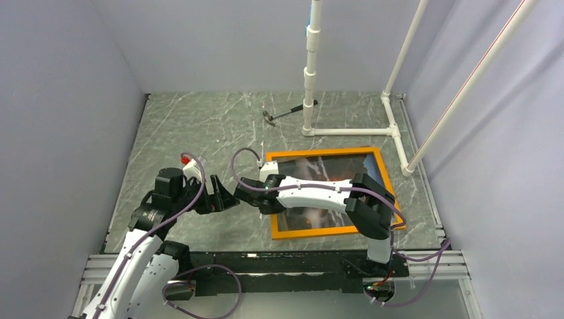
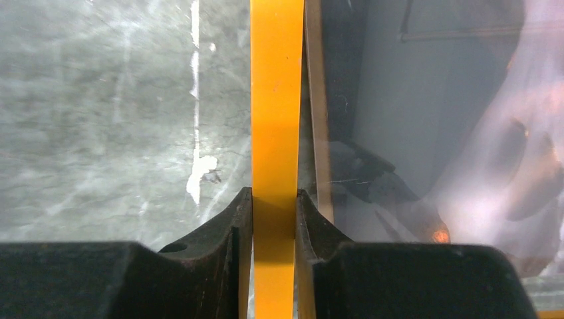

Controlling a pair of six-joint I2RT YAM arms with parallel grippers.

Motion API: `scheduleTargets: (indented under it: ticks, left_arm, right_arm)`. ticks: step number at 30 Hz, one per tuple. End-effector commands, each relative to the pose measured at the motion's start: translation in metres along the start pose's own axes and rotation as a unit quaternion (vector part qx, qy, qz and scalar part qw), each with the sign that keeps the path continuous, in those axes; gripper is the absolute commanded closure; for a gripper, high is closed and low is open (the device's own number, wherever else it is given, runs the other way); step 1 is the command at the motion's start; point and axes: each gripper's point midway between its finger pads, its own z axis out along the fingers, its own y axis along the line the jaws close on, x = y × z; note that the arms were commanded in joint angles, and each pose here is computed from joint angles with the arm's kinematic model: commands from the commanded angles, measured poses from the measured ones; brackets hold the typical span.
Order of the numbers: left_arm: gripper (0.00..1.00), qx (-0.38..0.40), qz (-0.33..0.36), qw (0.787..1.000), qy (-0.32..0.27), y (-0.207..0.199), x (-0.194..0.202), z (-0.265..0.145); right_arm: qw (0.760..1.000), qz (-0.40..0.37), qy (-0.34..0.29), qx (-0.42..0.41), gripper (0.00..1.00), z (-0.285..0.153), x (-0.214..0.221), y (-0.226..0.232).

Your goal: Take the photo out of the frame

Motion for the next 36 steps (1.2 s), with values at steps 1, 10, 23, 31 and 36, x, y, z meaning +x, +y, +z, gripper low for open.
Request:
scheduleTargets:
  ticks: [1,10,23,31,36]
  left_arm:
    - [0.08,0.033,-0.033,0.999,-0.014,-0.007,-0.002,0.009]
    - [0.11,0.049,-0.086,0.993,-0.058,-0.001,0.001,0.014]
    - [0.19,0.046,-0.086,0.972,-0.213,-0.010,-0.021,-0.038]
    - [0.09,-0.159,-0.019,0.927,-0.338,-0.010,-0.068,-0.162]
    - [0.08,-0.194,0.005,0.890,-0.413,-0.034,-0.091,-0.232]
  right_arm:
    - [0.997,-0.016,-0.058,0.039,1.00,-0.042,-0.046,-0.018]
    - [0.995,-0.022,-0.094,0.000,1.00,-0.080,-0.094,0.002]
    - [0.987,0.061,-0.078,-0.126,1.00,-0.093,-0.152,0.083]
    - [0.982,-0.011,-0.110,-0.154,1.00,-0.146,-0.131,0.119]
    - [0.960,-0.071,-0.124,-0.241,1.00,-0.181,-0.112,0.161]
